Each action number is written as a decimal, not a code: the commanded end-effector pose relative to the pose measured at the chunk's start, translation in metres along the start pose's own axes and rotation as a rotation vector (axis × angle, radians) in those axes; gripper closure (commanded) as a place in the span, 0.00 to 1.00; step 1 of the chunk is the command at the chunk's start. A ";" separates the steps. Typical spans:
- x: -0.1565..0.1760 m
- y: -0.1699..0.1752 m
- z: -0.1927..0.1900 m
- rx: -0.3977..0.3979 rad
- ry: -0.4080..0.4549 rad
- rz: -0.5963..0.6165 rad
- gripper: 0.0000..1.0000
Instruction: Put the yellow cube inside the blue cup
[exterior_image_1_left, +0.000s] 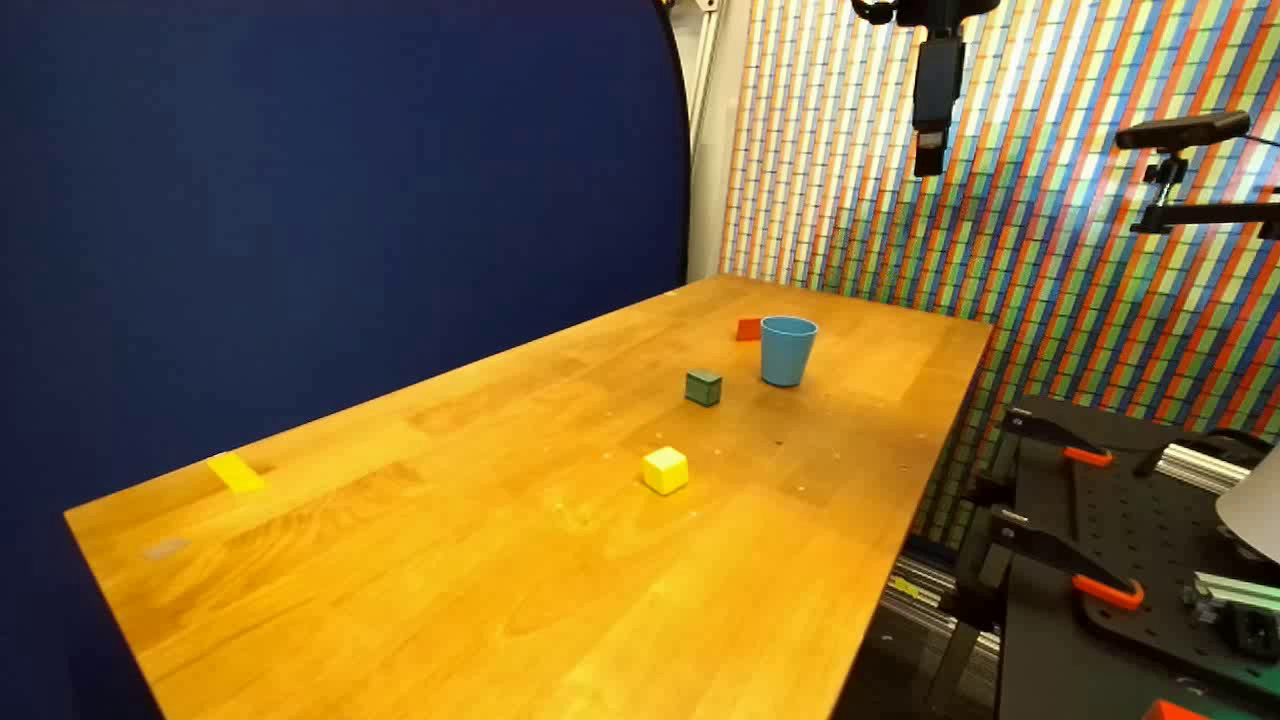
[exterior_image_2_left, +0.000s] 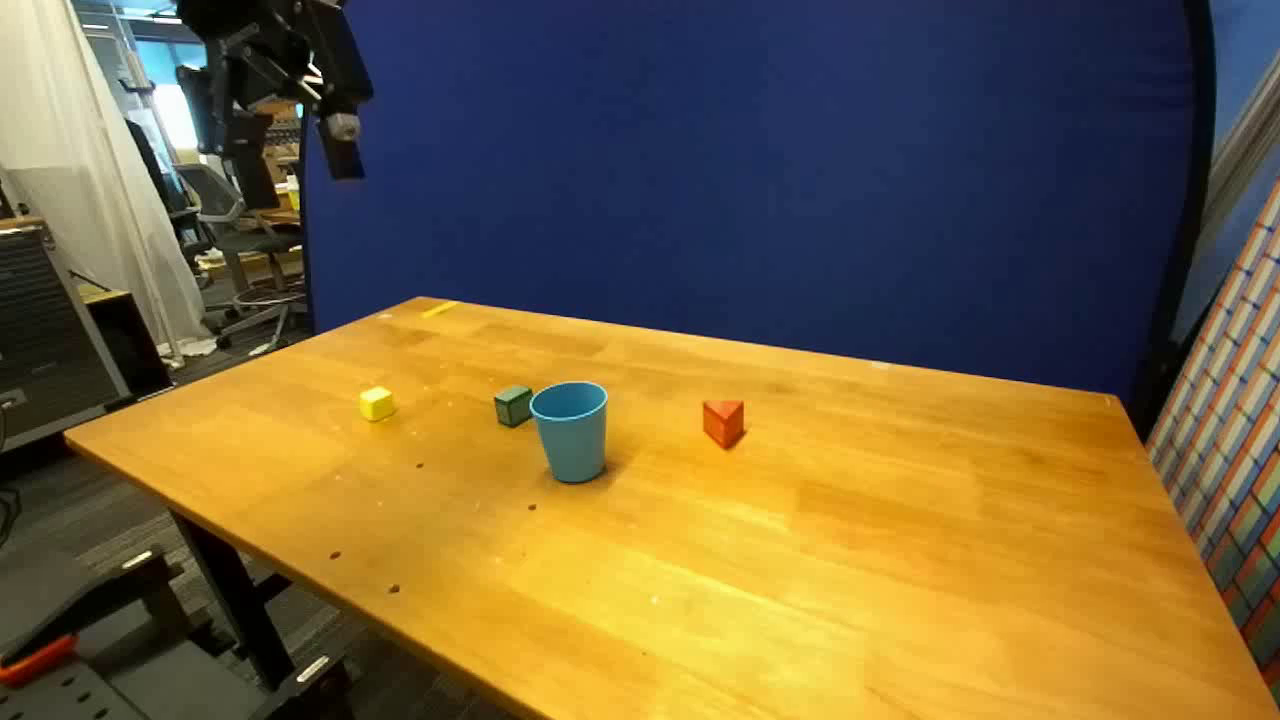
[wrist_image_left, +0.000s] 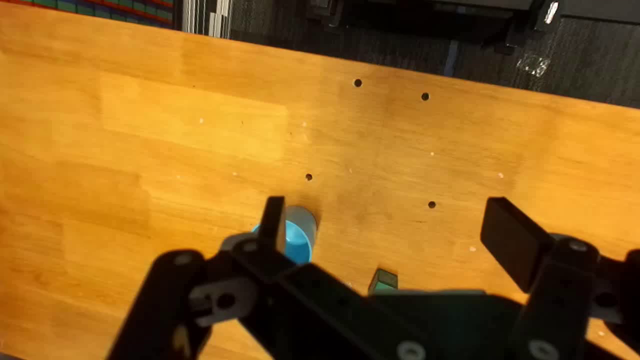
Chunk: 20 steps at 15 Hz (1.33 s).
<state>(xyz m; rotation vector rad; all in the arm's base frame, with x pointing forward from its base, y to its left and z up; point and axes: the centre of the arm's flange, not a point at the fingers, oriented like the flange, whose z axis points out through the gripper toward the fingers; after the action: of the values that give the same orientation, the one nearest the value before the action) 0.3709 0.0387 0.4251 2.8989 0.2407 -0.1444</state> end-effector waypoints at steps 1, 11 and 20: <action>0.000 0.000 0.000 0.000 0.001 0.000 0.00; 0.000 0.000 -0.001 0.000 0.002 0.000 0.00; 0.127 -0.115 0.119 0.101 0.063 -0.226 0.00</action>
<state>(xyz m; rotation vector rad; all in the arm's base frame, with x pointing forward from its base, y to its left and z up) 0.4227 0.1020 0.3154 2.9447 0.4972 -0.1104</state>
